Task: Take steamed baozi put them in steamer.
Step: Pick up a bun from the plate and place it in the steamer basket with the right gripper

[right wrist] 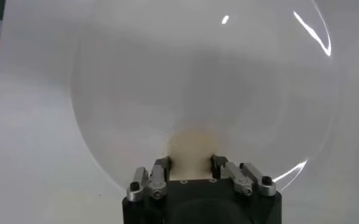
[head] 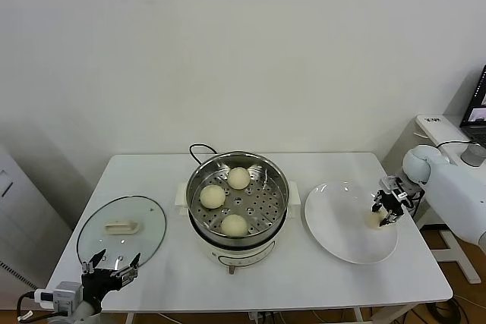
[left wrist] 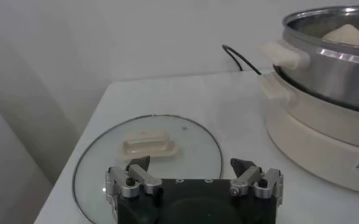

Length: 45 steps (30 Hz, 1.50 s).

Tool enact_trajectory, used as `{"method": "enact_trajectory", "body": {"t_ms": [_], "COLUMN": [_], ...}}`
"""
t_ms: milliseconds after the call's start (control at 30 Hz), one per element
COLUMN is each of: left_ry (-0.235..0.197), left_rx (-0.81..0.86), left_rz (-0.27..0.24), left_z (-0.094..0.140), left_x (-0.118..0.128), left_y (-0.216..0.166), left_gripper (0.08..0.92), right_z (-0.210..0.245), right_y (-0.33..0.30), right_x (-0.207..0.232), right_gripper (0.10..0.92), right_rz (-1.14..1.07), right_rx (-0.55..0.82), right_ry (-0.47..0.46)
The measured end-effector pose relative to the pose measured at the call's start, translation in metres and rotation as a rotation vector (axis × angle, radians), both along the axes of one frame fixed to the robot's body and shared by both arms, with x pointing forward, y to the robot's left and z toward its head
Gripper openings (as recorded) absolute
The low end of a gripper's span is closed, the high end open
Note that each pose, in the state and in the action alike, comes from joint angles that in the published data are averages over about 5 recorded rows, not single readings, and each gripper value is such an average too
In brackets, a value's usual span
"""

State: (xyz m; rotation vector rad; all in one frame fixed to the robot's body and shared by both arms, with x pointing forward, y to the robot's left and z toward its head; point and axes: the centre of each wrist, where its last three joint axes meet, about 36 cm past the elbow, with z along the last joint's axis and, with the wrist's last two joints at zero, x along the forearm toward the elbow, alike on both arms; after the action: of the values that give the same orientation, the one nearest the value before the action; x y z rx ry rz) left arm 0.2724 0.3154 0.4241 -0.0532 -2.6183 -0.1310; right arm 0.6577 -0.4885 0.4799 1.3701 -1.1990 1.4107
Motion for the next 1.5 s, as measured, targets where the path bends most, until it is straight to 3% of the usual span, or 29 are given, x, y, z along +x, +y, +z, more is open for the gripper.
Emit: {"method": "enact_trajectory", "body": {"t_ms": [333,967,1200,1500], "left_ry": [-0.003,-0.006,-0.007,-0.007], "left_rx": [0.008,0.012,0.011,0.008], "left_rz": [0.007,-0.002,-0.003,-0.002], "left_z": [0.003,0.004,0.004,0.004], "left_x": [0.001,0.0,0.001,0.001], "left_y": [0.0,-0.005,-0.006,-0.006], "left_gripper": [0.823,0.823,0.823,0.823], "right_z": [0.054,0.217,0.237,0.23], "right_y": [0.016,0.161,0.216,0.272], "right_x": [0.008,0.022,0.012,-0.002], "right_gripper": [0.391,0.39,0.39,0.39], "right_rz": [-0.006,-0.039,-0.079,-0.116], "right_rx": [0.053,0.242,0.287,0.318], "right_ry": [-0.041,-0.14,-0.137,-0.092]}}
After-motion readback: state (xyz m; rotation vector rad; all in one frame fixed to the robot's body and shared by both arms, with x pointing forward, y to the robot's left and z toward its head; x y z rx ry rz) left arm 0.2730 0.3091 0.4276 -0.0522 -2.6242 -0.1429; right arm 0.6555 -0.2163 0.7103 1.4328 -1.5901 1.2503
